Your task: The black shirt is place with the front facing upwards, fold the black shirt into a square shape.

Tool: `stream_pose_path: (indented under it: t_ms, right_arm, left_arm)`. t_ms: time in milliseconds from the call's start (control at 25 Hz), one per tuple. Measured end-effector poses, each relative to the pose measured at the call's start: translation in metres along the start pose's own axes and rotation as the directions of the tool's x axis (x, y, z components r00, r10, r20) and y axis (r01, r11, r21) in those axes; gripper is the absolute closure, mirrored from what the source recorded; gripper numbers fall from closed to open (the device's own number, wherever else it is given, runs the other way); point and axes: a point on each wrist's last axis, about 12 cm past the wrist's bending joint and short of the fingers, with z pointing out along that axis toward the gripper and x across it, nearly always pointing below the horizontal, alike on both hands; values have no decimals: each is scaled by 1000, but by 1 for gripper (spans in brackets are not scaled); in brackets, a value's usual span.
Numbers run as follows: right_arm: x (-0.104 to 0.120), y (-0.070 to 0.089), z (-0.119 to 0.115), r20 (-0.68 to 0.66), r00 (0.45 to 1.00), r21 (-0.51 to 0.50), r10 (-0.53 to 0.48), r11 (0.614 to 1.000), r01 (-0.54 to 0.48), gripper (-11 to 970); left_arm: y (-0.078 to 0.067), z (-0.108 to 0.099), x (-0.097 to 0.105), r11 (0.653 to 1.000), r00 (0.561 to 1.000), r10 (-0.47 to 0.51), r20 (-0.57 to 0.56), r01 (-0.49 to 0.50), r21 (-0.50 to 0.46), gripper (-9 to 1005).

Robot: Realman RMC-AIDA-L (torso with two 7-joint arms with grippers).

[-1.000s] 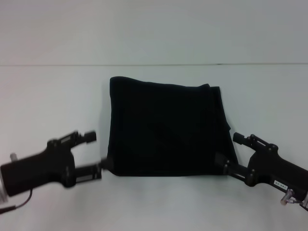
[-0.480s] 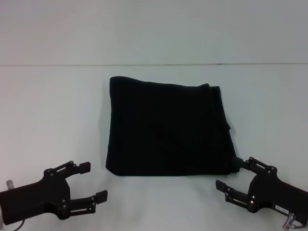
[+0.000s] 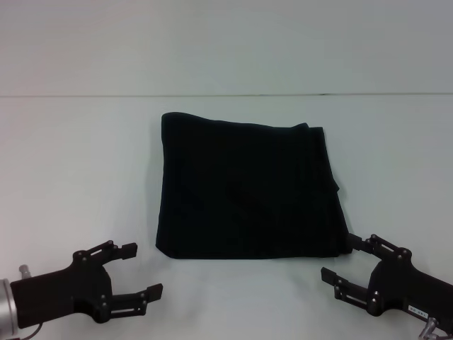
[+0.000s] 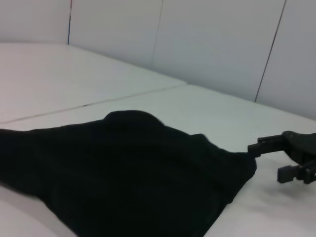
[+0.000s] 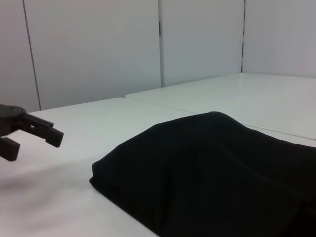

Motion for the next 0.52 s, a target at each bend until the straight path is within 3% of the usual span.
stream_pose_path:
  t_ms: [520]
  right_arm:
    - [-2,-1,-1,21,1000,7,13,1000,-13,134]
  left_arm:
    - [0,2,0,1000,1000,-5,3,5,-7,59]
